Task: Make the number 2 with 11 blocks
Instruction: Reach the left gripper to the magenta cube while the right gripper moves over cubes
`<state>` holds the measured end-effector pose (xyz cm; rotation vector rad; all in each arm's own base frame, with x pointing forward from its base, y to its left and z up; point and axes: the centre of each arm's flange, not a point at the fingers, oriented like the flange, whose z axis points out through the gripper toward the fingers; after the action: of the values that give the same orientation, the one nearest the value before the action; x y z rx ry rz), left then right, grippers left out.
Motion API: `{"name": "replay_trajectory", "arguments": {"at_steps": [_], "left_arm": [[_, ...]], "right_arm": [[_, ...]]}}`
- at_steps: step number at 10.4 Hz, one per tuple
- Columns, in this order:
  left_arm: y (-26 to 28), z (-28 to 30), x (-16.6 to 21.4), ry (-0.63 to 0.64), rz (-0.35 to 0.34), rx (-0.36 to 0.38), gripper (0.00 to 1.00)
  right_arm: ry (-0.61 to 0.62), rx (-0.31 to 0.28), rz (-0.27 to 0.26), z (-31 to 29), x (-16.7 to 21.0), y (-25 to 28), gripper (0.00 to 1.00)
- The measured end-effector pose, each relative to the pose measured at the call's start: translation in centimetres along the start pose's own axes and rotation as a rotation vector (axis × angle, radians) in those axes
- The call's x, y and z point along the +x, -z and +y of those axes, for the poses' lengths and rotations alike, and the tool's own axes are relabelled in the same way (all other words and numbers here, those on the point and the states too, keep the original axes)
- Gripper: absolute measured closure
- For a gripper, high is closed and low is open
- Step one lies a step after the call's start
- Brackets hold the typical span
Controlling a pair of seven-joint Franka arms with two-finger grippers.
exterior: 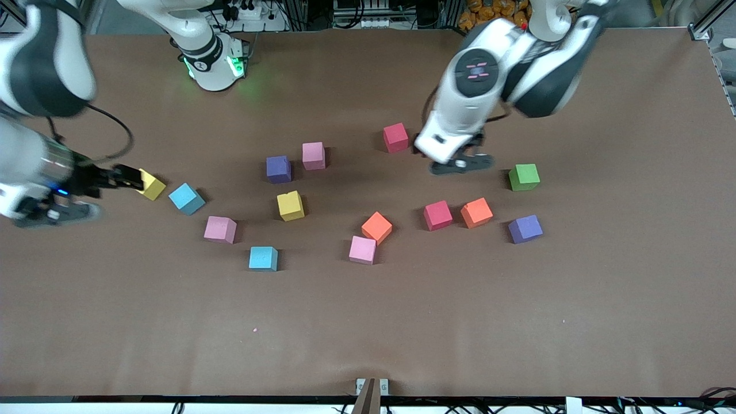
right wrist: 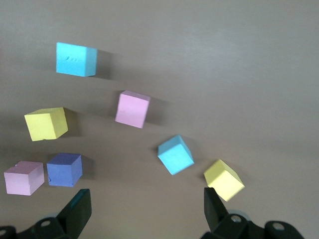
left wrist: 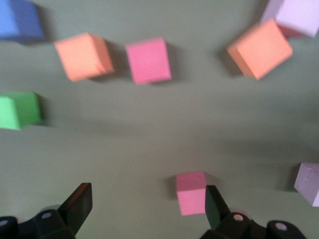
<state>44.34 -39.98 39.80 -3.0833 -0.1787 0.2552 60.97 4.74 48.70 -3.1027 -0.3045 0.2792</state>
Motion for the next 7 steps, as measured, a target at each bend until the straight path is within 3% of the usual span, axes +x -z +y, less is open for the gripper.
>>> {"name": "replay_trajectory", "arguments": {"at_steps": [3,7], "left_arm": [[-8.1,3.5,-5.2,0.048,0.011,-0.017,0.00],[-13.9,5.4,-9.4,0.080,-0.036,0.036,0.00]], "right_arm": [[0.090,-0.017,-0.052,-5.6,3.1,-5.5,0.00],[0.199,-0.040,-0.095,-12.5,2.9,-8.6,0.00]]}}
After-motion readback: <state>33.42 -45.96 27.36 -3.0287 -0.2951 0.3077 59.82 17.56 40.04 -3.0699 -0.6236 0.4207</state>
